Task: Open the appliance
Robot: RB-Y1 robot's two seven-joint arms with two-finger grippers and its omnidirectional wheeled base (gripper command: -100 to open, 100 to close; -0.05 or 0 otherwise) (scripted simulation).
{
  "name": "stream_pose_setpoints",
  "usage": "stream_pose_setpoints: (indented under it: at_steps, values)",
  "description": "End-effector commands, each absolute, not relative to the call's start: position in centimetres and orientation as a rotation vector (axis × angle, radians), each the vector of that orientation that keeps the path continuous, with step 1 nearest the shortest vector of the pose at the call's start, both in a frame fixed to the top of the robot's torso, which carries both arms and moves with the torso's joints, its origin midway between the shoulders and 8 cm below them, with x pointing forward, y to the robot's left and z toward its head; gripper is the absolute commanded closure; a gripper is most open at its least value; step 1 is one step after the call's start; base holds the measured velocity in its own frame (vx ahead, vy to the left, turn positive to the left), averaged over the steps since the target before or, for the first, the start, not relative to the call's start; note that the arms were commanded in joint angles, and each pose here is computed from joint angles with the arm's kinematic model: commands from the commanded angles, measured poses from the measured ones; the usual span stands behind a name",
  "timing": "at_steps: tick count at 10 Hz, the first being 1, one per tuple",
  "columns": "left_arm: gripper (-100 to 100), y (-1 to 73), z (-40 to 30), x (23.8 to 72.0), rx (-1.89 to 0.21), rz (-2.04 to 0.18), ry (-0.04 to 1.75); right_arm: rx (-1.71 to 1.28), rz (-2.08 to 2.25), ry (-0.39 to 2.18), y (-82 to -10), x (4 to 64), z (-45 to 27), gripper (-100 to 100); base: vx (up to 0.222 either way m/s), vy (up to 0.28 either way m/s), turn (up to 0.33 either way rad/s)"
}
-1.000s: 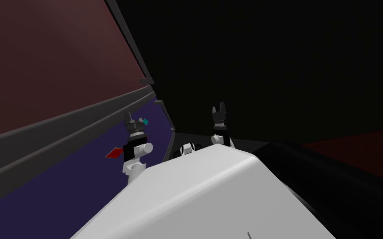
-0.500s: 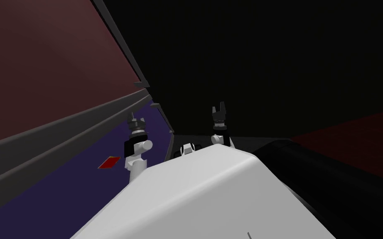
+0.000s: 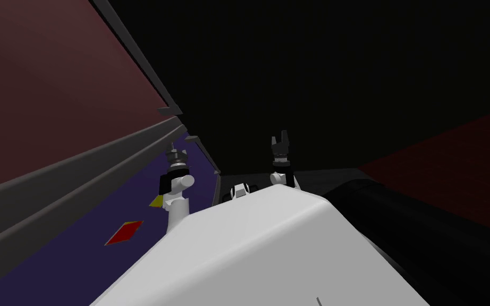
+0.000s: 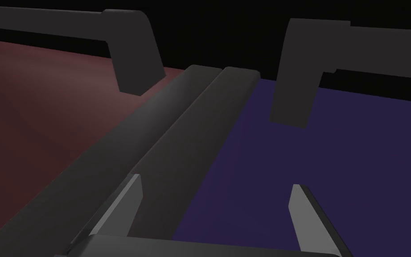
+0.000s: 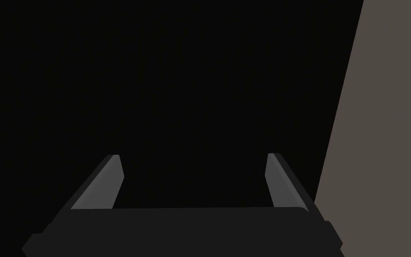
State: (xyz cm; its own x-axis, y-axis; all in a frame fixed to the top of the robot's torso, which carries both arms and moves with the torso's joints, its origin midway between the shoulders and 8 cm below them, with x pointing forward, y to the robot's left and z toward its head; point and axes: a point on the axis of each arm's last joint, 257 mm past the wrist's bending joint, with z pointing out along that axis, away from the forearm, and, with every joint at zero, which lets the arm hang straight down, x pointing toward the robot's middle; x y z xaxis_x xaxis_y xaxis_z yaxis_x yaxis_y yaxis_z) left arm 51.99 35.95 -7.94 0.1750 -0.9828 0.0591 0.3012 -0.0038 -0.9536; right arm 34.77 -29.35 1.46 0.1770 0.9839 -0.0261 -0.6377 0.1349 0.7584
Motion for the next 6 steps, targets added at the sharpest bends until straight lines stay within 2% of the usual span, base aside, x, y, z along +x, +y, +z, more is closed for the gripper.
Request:
stream_pose_setpoints:
  at_steps: [1, 3, 6]
  values:
    - [-100, 36.4, -8.9, 53.3, -1.137, -1.226, 0.856, 0.696, 1.289, 0.617, -29.4, 34.8, 1.5, 0, 0.047, 0.056, -0.145]
    - [-100, 35.5, -10.0, 54.3, -1.196, -1.255, 0.856, 0.696, 1.289, 0.617, -29.4, 34.8, 1.5, 0, 0.057, 0.054, -0.162]
    - [-100, 34.4, -10.9, 54.8, -1.242, -1.285, 0.844, 0.696, 1.289, 0.616, -29.4, 34.8, 1.5, 0, 0.044, 0.040, -0.053]
